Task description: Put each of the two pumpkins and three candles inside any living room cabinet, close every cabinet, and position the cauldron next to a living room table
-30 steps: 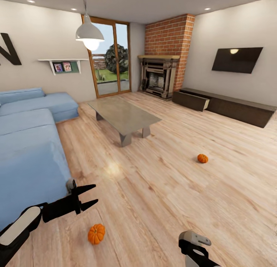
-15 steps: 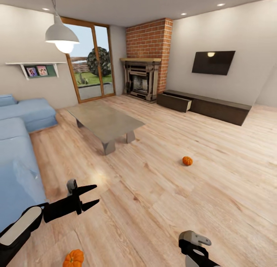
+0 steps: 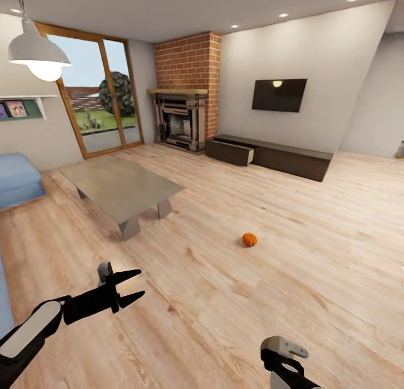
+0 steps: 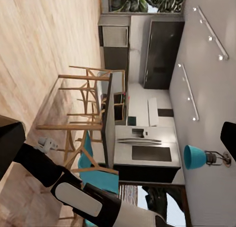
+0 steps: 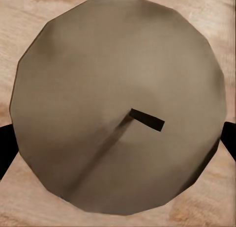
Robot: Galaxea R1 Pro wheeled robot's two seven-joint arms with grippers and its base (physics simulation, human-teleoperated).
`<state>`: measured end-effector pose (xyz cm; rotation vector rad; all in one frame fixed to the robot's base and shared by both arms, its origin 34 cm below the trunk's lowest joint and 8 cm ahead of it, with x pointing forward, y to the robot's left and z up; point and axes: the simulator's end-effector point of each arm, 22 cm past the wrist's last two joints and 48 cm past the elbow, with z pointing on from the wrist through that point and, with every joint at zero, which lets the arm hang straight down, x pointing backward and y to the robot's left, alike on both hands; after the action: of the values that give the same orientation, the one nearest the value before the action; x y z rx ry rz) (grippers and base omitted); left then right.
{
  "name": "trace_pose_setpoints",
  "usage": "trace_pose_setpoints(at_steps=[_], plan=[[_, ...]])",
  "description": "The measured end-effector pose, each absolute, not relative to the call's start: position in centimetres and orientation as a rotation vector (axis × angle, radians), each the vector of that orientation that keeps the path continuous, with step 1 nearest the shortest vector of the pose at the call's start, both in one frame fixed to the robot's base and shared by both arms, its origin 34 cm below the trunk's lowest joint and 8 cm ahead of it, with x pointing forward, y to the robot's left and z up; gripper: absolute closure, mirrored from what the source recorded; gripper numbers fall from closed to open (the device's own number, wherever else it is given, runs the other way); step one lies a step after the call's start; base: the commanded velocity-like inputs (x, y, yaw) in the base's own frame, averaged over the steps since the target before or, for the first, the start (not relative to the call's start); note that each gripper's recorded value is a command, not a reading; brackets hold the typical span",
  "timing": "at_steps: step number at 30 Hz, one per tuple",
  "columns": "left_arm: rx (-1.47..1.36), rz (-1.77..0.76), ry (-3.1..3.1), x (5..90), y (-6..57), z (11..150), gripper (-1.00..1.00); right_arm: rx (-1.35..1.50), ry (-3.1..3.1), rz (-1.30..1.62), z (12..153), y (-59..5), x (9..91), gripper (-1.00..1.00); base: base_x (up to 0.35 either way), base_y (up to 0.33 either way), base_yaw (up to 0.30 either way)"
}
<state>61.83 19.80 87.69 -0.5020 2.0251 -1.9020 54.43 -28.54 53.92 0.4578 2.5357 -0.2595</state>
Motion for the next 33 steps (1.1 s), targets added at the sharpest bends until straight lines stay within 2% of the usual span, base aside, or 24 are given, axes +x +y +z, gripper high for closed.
trace_pose_setpoints(at_steps=[25, 33], plan=[[-0.487, -1.896, 2.013, 61.74, 19.92, 88.61, -1.00, 0.470, 2.513, -0.250, 54.91, -28.55, 55.10, 1.00, 0.288, -0.188, -0.240], [-0.488, -1.889, 2.019, 61.73, 19.92, 88.47, -1.00, 0.471, 2.512, -0.251, 54.93, -28.57, 55.11, 1.00, 0.313, -0.126, -0.062]])
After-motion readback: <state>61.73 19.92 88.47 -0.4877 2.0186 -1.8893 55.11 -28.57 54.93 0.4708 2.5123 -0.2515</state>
